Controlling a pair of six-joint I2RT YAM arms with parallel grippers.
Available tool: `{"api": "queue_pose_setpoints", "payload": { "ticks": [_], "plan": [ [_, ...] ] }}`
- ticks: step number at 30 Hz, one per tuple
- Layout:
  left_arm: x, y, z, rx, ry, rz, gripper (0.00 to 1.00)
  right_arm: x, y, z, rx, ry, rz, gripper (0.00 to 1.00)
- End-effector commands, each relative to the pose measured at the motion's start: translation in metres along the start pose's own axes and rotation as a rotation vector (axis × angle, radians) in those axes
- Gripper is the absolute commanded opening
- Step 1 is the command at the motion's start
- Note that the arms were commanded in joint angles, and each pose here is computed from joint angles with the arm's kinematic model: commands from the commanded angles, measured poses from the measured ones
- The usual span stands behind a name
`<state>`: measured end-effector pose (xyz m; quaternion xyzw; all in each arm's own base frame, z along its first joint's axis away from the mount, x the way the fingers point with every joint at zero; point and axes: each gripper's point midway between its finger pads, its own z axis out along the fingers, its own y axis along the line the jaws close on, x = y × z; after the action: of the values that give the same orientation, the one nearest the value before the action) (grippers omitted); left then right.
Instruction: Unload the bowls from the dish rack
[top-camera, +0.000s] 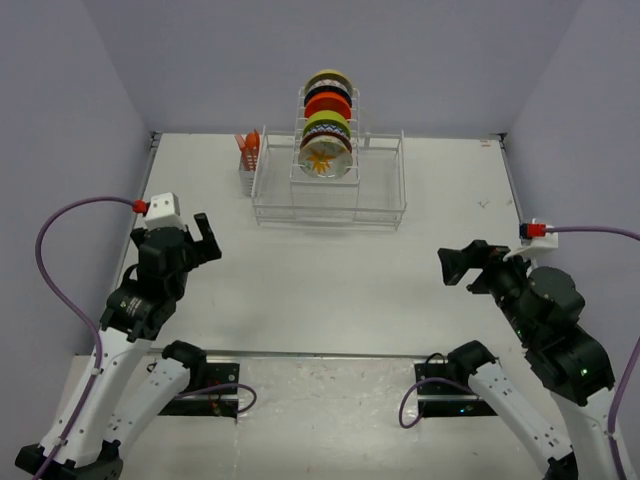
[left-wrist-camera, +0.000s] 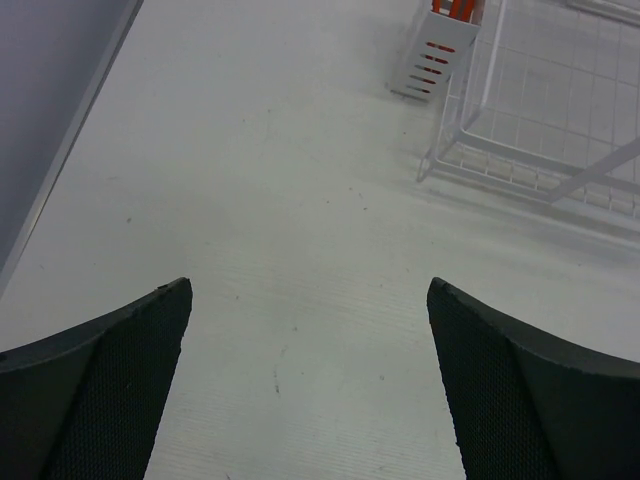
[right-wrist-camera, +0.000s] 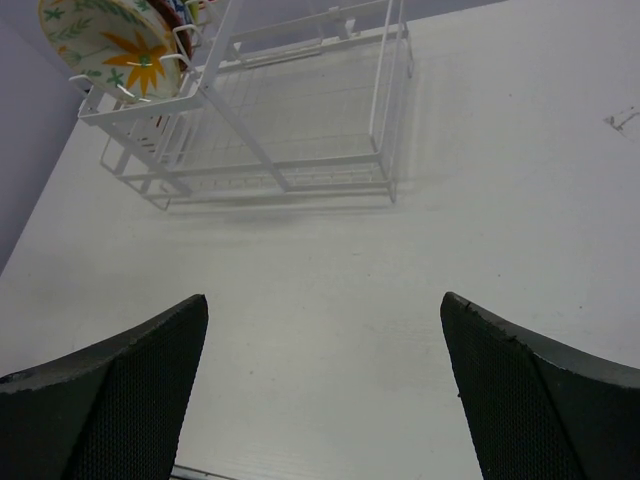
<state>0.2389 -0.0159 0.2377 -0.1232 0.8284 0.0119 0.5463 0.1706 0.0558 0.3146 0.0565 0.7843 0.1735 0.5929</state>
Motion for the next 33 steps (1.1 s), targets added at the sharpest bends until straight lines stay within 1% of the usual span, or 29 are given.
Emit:
{"api": "queue_pose_setpoints", "payload": {
  "ticks": [1,4,5,6,7,8,9,10,11,13,14,15,16,17,18,19,20,21,22,23,24,25,28,29,30,31,32,33],
  "plan": [
    [-0.007,0.005,0.002,-0.045,-0.037,-0.048,1.0,-0.01,0.003,0.013,0.01,-0.035,0.021,0.99],
    [-0.006,0.006,0.003,-0.058,-0.032,-0.05,1.0,-0.011,0.012,0.015,-0.035,-0.042,0.023,0.99],
    [-0.006,0.007,0.003,-0.061,-0.032,-0.051,1.0,-0.018,0.019,0.013,-0.076,-0.079,0.023,0.99],
    [-0.006,0.007,0.003,-0.06,-0.035,-0.054,1.0,-0.015,0.025,0.015,-0.12,-0.078,0.01,0.99],
    [-0.006,0.007,0.003,-0.062,-0.036,-0.056,1.0,-0.009,0.046,0.012,-0.245,-0.059,-0.017,0.99],
    [-0.005,0.007,0.003,-0.063,-0.033,-0.054,1.0,-0.019,0.061,0.009,-0.329,-0.104,-0.026,0.99],
    [-0.005,0.007,0.003,-0.063,-0.033,-0.056,1.0,-0.012,0.075,0.006,-0.42,-0.082,-0.036,0.99],
    [-0.005,0.007,0.003,-0.061,-0.033,-0.056,1.0,-0.017,0.084,0.006,-0.464,-0.094,-0.035,0.99],
    [-0.005,0.006,0.003,-0.057,-0.031,-0.054,1.0,-0.018,0.091,0.013,-0.477,-0.065,-0.035,0.99],
    [-0.005,0.005,0.003,-0.049,-0.032,-0.055,1.0,-0.017,0.092,0.027,-0.445,-0.003,-0.042,0.99],
    [-0.006,0.005,0.002,-0.046,-0.038,-0.057,1.0,-0.034,0.098,0.027,-0.438,-0.01,-0.054,0.99],
    [-0.007,0.005,0.001,-0.039,-0.042,-0.06,1.0,-0.02,0.095,0.051,-0.384,0.09,-0.093,0.99],
    [-0.007,0.004,0.0,-0.033,-0.046,-0.062,1.0,-0.026,0.097,0.057,-0.364,0.099,-0.116,0.99],
    [-0.006,0.004,0.0,-0.028,-0.047,-0.059,1.0,-0.036,0.112,0.061,-0.369,0.095,-0.151,0.99],
    [-0.006,0.002,0.001,-0.023,-0.047,-0.06,1.0,-0.049,0.098,0.071,-0.243,0.044,-0.212,0.99],
    [-0.006,0.002,0.0,-0.021,-0.047,-0.058,1.0,-0.05,0.109,0.07,-0.236,0.041,-0.264,0.99],
    [-0.006,0.003,0.001,-0.025,-0.045,-0.059,1.0,-0.074,0.113,0.067,-0.197,-0.01,-0.291,0.99],
    [-0.006,0.003,0.001,-0.025,-0.045,-0.059,1.0,-0.062,0.112,0.086,-0.125,0.052,-0.404,0.99],
    [-0.006,0.003,0.001,-0.024,-0.045,-0.059,1.0,-0.068,0.112,0.089,-0.046,0.03,-0.469,0.98],
    [-0.006,0.003,0.001,-0.024,-0.045,-0.059,1.0,-0.083,0.119,0.091,-0.027,0.008,-0.542,0.94],
    [-0.006,0.002,0.001,-0.022,-0.046,-0.059,1.0,-0.067,0.126,0.112,0.007,0.066,-0.648,0.91],
    [-0.005,0.002,0.002,-0.022,-0.04,-0.056,1.0,-0.078,0.136,0.113,0.023,0.048,-0.675,0.84],
    [-0.004,0.001,0.003,-0.022,-0.031,-0.049,1.0,-0.069,0.156,0.142,0.061,0.057,-0.825,0.77],
    [-0.003,0.001,0.004,-0.022,-0.028,-0.047,1.0,-0.072,0.163,0.149,0.063,0.033,-0.875,0.76],
    [-0.002,0.0,0.005,-0.023,-0.025,-0.045,1.0,-0.063,0.166,0.163,0.081,0.049,-0.922,0.72],
    [-0.003,0.0,0.005,-0.023,-0.026,-0.046,1.0,-0.061,0.168,0.17,0.093,0.048,-0.951,0.63],
    [-0.002,0.0,0.005,-0.022,-0.023,-0.045,1.0,-0.065,0.171,0.176,0.112,0.028,-0.985,0.59],
    [-0.001,-0.002,0.005,-0.012,-0.02,-0.044,1.0,-0.062,0.174,0.184,0.127,0.03,-1.007,0.51]
  ]
}}
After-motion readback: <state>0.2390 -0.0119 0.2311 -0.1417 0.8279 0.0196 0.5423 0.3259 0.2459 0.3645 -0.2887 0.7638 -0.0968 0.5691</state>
